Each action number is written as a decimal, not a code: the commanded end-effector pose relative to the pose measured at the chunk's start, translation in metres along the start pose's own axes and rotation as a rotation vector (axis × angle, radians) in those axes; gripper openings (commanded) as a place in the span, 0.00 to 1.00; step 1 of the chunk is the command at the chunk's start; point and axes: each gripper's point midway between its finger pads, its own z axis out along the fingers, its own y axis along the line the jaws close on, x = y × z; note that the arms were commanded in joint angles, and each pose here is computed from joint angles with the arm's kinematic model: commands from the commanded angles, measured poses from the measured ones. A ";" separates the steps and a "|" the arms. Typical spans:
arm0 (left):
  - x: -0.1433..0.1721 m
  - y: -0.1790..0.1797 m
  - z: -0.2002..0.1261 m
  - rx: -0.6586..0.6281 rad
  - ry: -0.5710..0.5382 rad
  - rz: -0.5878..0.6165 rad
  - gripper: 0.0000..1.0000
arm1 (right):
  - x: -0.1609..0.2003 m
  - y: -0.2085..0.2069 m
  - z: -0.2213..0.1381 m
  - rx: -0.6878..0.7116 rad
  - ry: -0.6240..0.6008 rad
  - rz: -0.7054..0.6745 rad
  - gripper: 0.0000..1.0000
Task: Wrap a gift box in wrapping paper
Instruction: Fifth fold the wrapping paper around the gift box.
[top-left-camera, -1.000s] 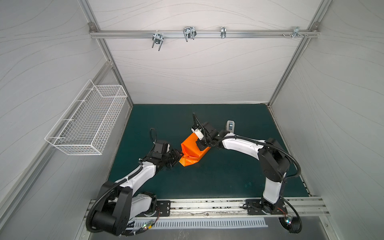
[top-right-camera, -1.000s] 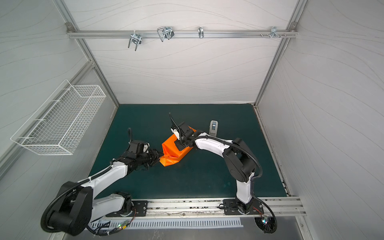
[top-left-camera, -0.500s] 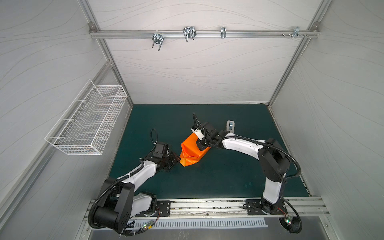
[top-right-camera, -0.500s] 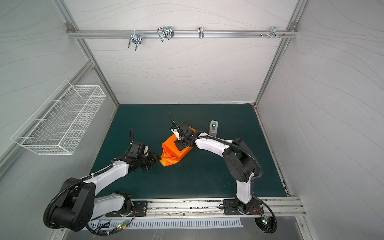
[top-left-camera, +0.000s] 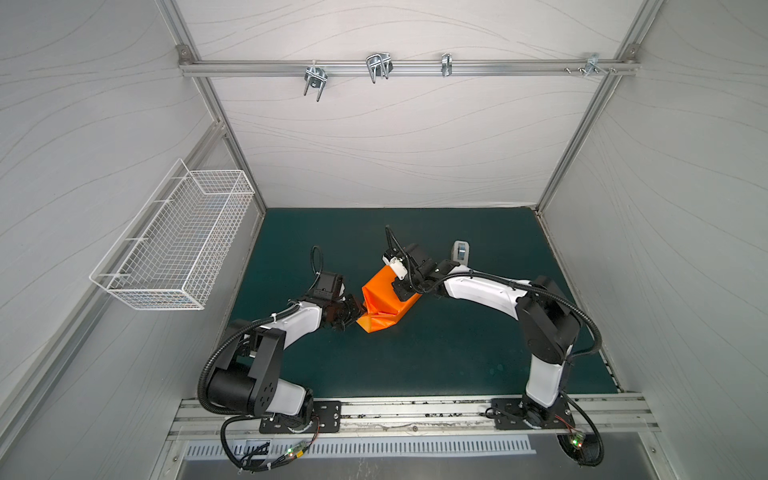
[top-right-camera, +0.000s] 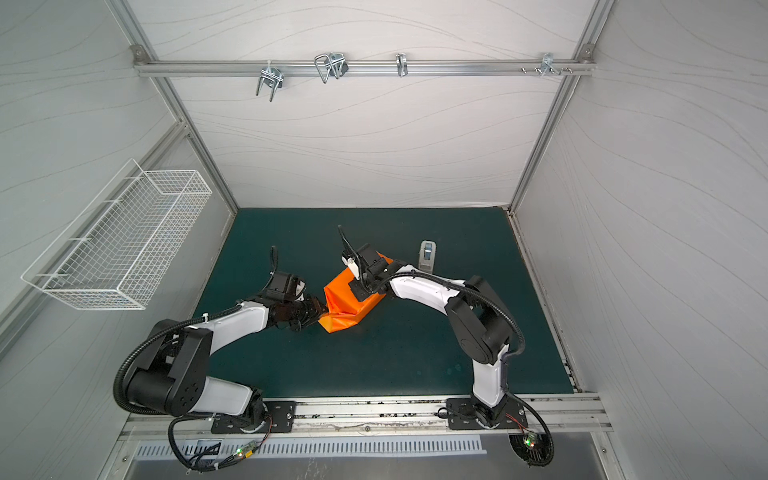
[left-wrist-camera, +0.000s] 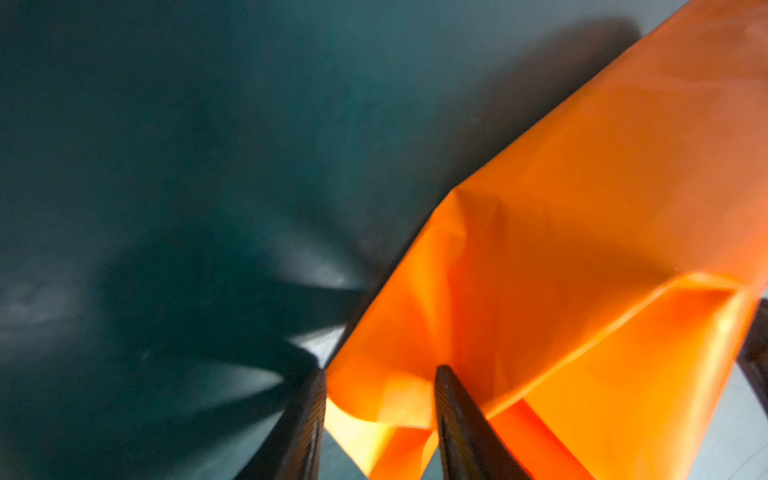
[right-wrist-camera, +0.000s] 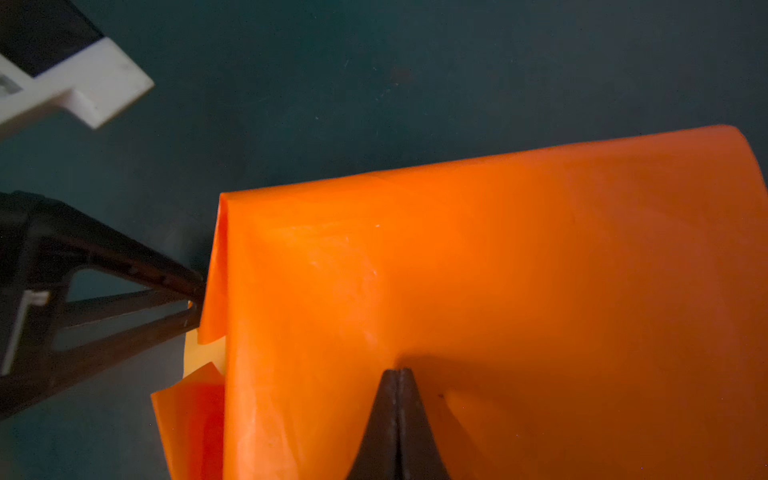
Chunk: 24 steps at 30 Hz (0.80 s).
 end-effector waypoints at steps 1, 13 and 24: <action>-0.004 0.002 0.010 -0.017 0.021 0.023 0.45 | 0.115 0.011 0.026 -0.053 0.386 -0.002 0.03; 0.003 0.010 0.015 -0.103 0.056 0.083 0.44 | 0.116 0.011 0.027 -0.055 0.388 -0.005 0.03; -0.003 0.027 -0.011 -0.241 -0.007 0.161 0.44 | 0.118 0.012 0.028 -0.064 0.391 -0.003 0.03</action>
